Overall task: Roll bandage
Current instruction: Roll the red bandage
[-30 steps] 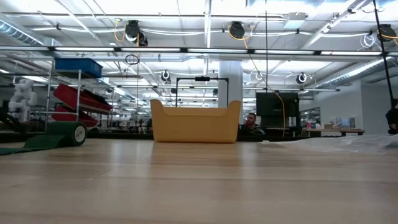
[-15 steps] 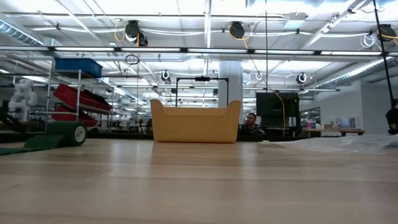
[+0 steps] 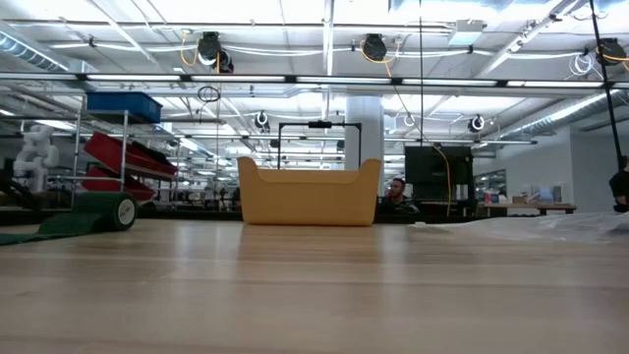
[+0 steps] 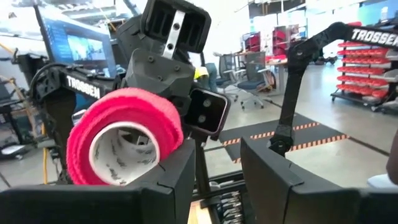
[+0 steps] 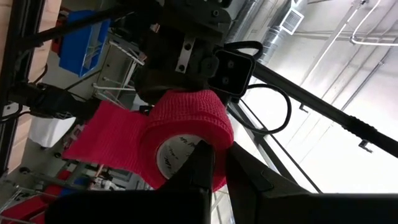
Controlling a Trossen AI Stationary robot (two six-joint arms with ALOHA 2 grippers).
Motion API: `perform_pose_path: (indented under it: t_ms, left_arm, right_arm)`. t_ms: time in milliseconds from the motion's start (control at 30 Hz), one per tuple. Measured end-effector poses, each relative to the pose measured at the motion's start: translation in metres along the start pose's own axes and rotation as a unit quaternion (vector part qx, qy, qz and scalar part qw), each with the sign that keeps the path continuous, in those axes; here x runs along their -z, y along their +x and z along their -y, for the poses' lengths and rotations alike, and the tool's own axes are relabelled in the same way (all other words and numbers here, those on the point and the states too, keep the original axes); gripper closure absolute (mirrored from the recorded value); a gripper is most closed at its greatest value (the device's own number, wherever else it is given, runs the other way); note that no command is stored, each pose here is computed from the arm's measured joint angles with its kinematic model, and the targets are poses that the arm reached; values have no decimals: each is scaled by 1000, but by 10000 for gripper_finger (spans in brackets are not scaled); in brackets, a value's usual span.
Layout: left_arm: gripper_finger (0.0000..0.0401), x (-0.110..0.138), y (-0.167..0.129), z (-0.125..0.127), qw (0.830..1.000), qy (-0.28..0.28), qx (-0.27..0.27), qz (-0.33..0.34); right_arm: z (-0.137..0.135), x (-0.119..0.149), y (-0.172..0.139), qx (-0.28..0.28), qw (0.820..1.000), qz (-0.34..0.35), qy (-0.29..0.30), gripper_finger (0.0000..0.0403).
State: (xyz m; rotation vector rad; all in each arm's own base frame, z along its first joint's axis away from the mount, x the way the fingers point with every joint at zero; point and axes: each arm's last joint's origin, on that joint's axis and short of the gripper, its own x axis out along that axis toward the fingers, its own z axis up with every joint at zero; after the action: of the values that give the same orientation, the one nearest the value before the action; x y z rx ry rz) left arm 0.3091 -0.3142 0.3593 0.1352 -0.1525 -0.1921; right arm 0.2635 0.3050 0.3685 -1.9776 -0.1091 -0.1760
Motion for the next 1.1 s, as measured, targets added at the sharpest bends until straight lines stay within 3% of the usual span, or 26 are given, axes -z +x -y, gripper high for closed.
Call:
perform_pose_path:
  t_ms: [100, 267, 500, 833, 1100]
  left_arm:
    - [266, -2, -5, 7, 1000, 0, 13, 5]
    - [266, -7, -18, 23, 998, 55, 23, 8]
    - [266, -18, -30, 27, 992, 76, -104, -4]
    - [266, -16, -21, 14, 989, 58, -135, -5]
    - [266, -11, -13, 4, 987, 70, -147, -16]
  right_arm:
    - [0, 0, 0, 0, 1000, 0, -1, 383]
    - [1, -1, -1, 2, 1000, 2, 0, 383]
    - [2, -3, -3, 5, 1000, 11, 5, 383]
    - [0, -6, -5, -4, 1000, 21, -12, 383]
    - [2, -10, -10, 4, 998, 41, 57, 383]
